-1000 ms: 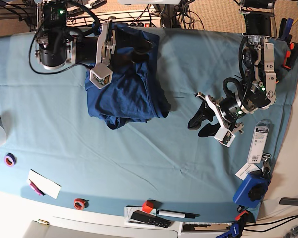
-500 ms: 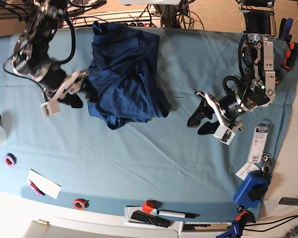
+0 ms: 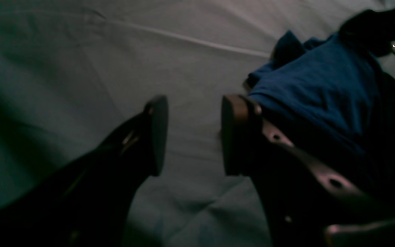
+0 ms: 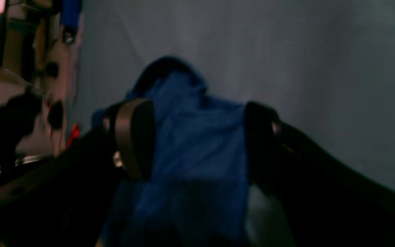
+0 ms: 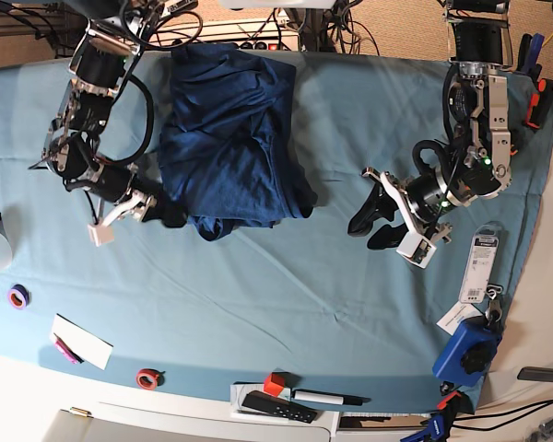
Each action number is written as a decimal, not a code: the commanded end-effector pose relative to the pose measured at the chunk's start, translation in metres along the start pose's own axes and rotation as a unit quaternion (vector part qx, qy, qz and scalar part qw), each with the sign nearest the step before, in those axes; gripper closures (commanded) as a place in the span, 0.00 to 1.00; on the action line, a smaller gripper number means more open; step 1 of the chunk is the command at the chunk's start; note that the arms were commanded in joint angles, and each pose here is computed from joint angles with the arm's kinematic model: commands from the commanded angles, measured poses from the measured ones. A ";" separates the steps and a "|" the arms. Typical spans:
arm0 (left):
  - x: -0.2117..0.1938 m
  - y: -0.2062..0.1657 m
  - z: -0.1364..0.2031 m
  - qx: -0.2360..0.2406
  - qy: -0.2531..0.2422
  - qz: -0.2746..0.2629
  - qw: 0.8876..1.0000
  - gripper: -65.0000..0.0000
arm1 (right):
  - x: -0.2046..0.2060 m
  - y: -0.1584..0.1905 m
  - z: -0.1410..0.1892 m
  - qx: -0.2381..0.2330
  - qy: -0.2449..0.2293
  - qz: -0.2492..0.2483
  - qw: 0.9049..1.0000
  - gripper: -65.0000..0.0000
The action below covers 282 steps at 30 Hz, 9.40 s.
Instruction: Layout the t-shirt on the table in an organized manner, then fold the t-shirt properly
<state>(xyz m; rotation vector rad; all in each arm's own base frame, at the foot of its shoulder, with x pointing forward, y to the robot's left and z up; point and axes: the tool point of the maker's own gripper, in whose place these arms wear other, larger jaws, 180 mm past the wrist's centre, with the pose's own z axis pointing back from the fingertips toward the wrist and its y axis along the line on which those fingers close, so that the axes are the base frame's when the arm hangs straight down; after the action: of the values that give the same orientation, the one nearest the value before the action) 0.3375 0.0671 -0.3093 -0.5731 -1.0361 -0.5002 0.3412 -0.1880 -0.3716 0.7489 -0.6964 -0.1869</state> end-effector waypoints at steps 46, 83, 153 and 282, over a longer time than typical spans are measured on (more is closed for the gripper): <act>-0.120 -0.126 0.053 -0.220 0.191 0.190 0.938 0.34 | -0.033 0.012 -0.028 -0.041 0.138 0.097 0.985 1.00; -0.104 -0.201 -0.034 -0.204 0.197 0.086 0.955 1.00 | 0.008 -0.012 0.013 -0.072 0.053 0.061 0.994 1.00; 0.016 -0.300 -0.174 -0.298 0.075 -0.200 0.930 1.00 | -0.002 -0.146 0.314 -0.259 -0.290 -0.103 0.915 1.00; -0.395 -0.095 0.106 0.062 0.436 0.166 0.882 0.53 | -0.358 -0.207 0.136 -0.403 0.148 -0.072 0.900 0.61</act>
<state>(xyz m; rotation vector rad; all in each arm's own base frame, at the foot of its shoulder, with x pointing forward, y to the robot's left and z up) 0.0376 0.1127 -0.6055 -0.3200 -0.0777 -0.3240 -0.0045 -0.2648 -0.6279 0.0327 -0.2045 -0.4574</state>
